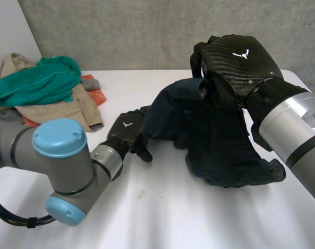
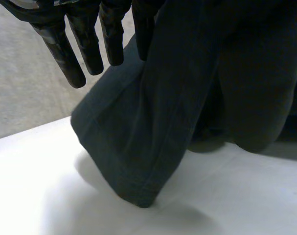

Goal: Fold the laundry.

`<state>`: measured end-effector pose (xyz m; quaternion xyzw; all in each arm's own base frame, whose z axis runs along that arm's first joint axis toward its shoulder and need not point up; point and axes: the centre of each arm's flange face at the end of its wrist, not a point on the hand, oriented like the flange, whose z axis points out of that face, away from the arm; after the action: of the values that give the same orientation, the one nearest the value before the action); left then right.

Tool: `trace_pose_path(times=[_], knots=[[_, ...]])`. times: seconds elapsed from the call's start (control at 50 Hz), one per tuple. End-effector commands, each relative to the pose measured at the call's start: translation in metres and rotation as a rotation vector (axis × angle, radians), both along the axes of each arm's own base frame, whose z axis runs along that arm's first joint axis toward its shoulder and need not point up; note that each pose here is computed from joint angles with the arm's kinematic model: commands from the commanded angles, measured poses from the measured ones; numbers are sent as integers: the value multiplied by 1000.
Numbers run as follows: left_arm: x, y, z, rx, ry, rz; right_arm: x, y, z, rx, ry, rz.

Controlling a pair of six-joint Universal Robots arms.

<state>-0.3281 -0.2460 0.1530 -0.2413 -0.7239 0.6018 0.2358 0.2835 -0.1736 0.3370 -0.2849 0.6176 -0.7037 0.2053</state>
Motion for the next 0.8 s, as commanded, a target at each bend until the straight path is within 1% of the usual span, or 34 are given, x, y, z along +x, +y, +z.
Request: trace_pose_path(times=[0.02, 0.08, 0.16, 0.2, 0.26, 0.3, 0.34, 0.4, 0.44, 0.46, 0.52, 0.54, 0.62, 0.7, 0.76, 0.8], knots=[[-8, -8, 1, -19, 22, 77, -7, 10, 10, 18, -60, 3], [-11, -14, -1, -23, 28, 121, -10, 14, 15, 16, -68, 4], [-11, -16, -3, -25, 25, 146, -16, 12, 17, 14, -59, -23], [-9, -14, -1, -28, 24, 150, -21, 4, 15, 25, -49, -55], [-4, -11, 8, -52, 20, 166, -40, -18, 11, 52, -28, -145], [3, -7, 29, -87, 39, 173, -54, -32, 8, 75, -9, -205], [8, -4, 39, -105, 42, 175, -61, -40, 2, 102, 16, -228], [20, -3, 48, -132, 21, 184, -66, -46, -8, 138, 60, -212], [23, -3, 48, -142, 1, 176, -65, -51, -15, 156, 81, -201], [23, -2, 45, -152, -28, 163, -63, -56, -22, 170, 103, -194], [22, -5, 38, -162, -66, 148, -61, -67, -36, 207, 145, -195], [21, -10, 27, -158, -105, 147, -60, -69, -39, 213, 153, -195], [13, -31, 14, -188, -160, 152, -57, -81, -53, 241, 178, -198], [-1, -53, 12, -230, -156, 147, -56, -101, -60, 248, 186, -234], [-10, -61, 17, -261, -130, 139, -55, -115, -66, 259, 198, -269], [-13, -59, 19, -261, -124, 127, -54, -118, -67, 259, 199, -278]])
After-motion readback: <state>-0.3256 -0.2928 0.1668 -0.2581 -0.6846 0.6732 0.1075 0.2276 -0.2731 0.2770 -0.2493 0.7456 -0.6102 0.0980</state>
